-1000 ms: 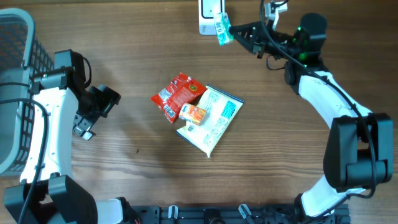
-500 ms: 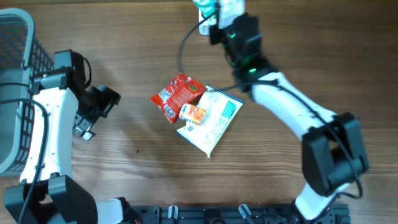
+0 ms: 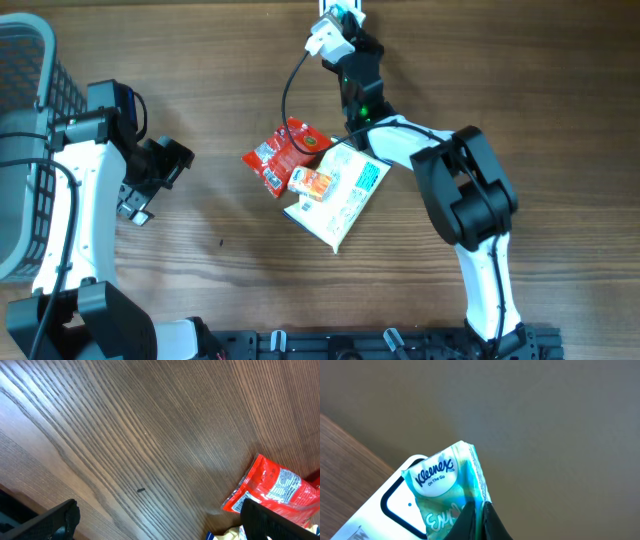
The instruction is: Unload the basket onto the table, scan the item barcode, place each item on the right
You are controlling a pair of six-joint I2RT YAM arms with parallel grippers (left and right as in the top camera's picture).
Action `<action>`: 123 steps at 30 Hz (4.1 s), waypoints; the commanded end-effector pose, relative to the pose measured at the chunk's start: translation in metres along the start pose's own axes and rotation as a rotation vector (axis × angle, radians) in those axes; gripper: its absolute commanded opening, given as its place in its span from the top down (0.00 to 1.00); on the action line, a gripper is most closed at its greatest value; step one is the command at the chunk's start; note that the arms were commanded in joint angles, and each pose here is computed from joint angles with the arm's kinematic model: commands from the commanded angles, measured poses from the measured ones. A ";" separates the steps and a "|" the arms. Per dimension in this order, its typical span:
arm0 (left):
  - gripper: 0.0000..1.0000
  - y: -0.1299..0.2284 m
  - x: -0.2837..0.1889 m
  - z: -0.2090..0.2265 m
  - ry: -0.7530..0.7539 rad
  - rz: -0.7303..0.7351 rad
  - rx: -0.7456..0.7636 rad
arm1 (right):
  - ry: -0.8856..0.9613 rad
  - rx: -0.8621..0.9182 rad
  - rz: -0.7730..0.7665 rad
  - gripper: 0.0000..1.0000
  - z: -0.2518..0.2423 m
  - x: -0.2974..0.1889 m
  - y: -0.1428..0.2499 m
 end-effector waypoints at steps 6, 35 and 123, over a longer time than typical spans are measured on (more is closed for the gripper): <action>0.00 0.000 0.000 0.000 0.005 0.006 -0.013 | 0.024 -0.004 -0.035 0.95 0.002 0.034 -0.004; 0.00 0.000 0.000 0.000 0.005 0.006 -0.013 | 0.605 -0.119 1.391 0.96 -0.245 -0.042 0.380; 0.00 0.000 0.000 0.000 0.005 0.005 -0.013 | -1.350 0.928 0.999 0.96 0.043 -0.168 0.019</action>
Point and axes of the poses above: each gripper's point midway between its finger pads, its own x axis out along the fingers, its own z axis along the line the jaws close on, y = z × x, the point moved 9 cm from there along -x, back along the fingers, and after that the axes turned 2 degrees about -x, right-handed, at the moved point
